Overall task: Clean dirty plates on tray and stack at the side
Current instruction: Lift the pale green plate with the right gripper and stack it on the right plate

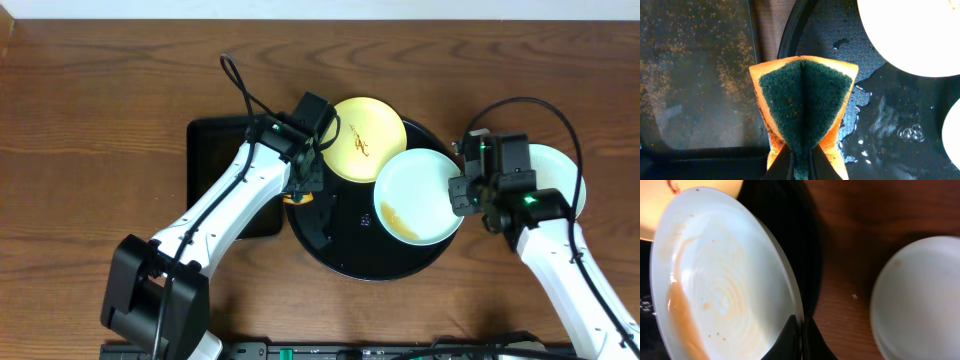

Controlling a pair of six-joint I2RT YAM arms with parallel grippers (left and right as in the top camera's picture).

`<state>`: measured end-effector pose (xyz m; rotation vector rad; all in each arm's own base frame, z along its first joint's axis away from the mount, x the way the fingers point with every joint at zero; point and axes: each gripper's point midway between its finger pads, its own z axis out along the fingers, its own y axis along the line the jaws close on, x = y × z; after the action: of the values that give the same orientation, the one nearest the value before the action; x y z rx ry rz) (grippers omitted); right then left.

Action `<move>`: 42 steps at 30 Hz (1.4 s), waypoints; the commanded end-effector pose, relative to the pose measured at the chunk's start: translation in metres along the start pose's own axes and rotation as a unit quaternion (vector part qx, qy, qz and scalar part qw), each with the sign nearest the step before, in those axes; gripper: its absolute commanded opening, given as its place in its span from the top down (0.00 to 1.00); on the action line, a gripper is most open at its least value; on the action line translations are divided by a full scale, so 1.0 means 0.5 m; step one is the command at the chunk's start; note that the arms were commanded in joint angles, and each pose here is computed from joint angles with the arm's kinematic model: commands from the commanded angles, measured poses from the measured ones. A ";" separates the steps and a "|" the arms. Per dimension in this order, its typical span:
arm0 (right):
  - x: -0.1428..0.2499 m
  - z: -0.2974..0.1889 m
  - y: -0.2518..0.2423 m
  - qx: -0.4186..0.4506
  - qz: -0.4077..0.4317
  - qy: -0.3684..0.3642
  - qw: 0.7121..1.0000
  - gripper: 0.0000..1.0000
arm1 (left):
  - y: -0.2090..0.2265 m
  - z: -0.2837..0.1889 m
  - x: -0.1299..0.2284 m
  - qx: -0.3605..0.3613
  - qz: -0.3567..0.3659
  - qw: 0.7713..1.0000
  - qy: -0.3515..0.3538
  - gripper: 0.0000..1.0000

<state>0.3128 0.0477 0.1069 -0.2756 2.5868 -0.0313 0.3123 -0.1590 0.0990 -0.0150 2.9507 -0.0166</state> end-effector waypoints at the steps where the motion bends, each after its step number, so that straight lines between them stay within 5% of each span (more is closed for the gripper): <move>1: -0.038 -0.040 -0.028 0.084 -0.031 -0.037 0.995 0.99 | 0.003 -0.011 -0.003 0.001 -0.003 1.000 -0.008 0.92; 27: -0.128 -0.189 0.072 0.273 -0.181 -0.181 0.927 0.99 | 0.002 -0.011 -0.005 0.002 -0.003 1.000 -0.009 0.92; 42: -0.137 -0.227 0.145 0.279 -0.253 -0.216 0.901 0.99 | 0.002 -0.011 -0.005 0.002 -0.003 1.000 -0.010 0.92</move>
<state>0.2986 0.1312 0.2132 -0.6788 1.9438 -0.7511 0.3130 -0.1594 0.0992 -0.0152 2.9480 -0.0188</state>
